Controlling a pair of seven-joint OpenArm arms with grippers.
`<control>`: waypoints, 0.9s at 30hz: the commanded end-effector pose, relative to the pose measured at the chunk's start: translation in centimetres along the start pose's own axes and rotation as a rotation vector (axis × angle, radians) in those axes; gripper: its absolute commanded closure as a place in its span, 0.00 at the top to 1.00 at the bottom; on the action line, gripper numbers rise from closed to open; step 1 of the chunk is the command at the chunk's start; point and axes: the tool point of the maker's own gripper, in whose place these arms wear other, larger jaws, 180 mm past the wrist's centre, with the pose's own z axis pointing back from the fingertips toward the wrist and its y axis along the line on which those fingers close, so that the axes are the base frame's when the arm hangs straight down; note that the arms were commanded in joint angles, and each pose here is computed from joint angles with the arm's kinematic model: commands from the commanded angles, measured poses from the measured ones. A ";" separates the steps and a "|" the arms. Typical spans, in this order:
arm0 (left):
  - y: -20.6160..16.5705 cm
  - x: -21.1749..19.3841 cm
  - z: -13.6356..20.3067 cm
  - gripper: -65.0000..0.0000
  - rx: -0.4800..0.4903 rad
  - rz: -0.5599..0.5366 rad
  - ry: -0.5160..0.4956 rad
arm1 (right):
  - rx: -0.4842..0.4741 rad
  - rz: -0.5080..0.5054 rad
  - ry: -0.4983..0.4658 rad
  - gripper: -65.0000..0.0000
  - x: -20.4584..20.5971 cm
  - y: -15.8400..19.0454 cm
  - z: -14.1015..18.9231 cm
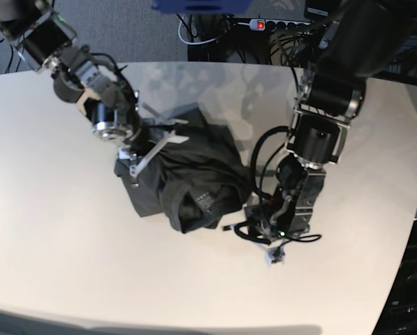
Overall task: Fold the T-shirt properly
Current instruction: 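Press the folded shirt flat with both grippers, squaring its sides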
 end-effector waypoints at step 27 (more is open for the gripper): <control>-3.3 3.5 8.1 0.03 -0.195 -0.037 -0.020 | -0.225 0.119 0.194 0.01 -1.8 -5.2 1.3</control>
